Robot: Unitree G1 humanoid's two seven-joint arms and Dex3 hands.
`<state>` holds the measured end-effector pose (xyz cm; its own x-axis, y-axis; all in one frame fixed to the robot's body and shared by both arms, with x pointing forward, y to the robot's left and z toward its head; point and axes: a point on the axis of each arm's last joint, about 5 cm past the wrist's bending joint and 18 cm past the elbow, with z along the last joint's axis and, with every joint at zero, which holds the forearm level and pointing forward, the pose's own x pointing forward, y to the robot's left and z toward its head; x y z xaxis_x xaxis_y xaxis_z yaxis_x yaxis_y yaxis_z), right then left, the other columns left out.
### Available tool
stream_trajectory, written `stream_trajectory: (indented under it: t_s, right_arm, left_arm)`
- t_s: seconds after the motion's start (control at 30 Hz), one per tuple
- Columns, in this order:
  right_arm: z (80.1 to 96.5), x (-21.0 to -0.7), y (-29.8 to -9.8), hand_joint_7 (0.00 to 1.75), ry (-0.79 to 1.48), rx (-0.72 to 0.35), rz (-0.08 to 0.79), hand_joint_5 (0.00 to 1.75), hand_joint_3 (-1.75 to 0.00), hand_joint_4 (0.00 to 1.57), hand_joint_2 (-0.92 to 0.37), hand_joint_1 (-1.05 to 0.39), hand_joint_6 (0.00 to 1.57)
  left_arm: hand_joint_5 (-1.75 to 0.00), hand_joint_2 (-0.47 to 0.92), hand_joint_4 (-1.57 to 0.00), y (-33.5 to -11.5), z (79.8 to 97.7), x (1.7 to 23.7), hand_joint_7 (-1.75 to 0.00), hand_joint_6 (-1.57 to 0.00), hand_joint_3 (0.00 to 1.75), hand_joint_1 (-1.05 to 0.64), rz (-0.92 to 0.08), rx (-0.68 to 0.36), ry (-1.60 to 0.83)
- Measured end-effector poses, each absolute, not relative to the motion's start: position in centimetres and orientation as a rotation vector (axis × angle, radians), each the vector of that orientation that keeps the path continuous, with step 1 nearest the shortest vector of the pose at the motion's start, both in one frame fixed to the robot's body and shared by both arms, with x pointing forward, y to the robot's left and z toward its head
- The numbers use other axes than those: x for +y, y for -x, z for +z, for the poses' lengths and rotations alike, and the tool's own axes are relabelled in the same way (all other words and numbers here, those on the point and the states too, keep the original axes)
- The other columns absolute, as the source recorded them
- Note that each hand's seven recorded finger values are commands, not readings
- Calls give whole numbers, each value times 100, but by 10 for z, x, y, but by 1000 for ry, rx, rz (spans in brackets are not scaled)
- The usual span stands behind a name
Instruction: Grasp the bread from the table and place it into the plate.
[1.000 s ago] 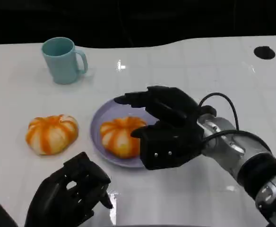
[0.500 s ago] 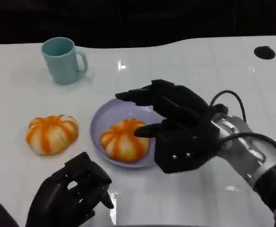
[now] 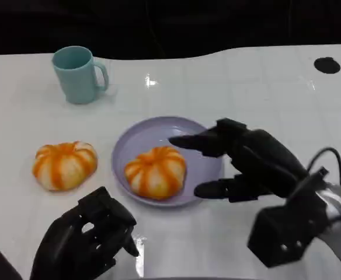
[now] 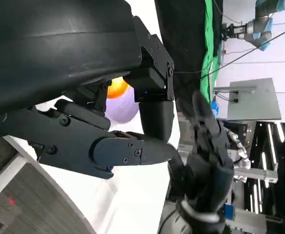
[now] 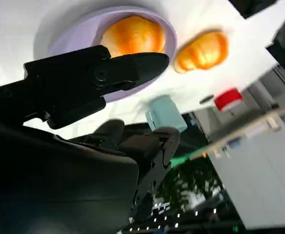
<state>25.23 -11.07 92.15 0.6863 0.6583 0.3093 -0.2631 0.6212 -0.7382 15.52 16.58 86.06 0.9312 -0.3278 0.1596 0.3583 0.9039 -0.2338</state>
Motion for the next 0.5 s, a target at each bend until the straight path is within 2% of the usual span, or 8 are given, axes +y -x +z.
stream_trajectory:
  t_s: [0.07, 0.2, 0.23, 0.3, 0.4, 0.5]
  right_arm:
    - [916, -116, -246, 105, 680, -613, 538, 142, -8, 59, -90, -31, 57]
    - [908, -123, -238, 123, 646, -615, 499, 156, -13, 65, -87, -20, 64]
    - [907, -124, -237, 125, 636, -616, 491, 160, -26, 66, -80, -17, 66]
    - [905, -127, -234, 125, 611, -622, 480, 165, -86, 69, -51, -10, 73]
    - [901, -129, -229, 125, 593, -623, 479, 163, -119, 75, -38, -10, 81]
    - [897, -135, -224, 124, 590, -608, 443, 159, -133, 79, -34, -9, 84]
  left_arm:
    - [-175, 92, -60, -155, 860, 166, -148, -53, 36, -53, -355, -116, 264]
    - [-175, 92, -59, -155, 860, 166, -148, -53, 35, -54, -354, -115, 269]
    - [-175, 92, -59, -155, 860, 166, -147, -53, 35, -54, -354, -115, 270]
    - [-175, 92, -59, -155, 860, 167, -147, -53, 36, -53, -354, -115, 269]
    - [-175, 92, -60, -155, 860, 167, -147, -53, 35, -54, -354, -113, 268]
    - [-175, 92, -59, -155, 860, 167, -146, -53, 34, -55, -353, -112, 268]
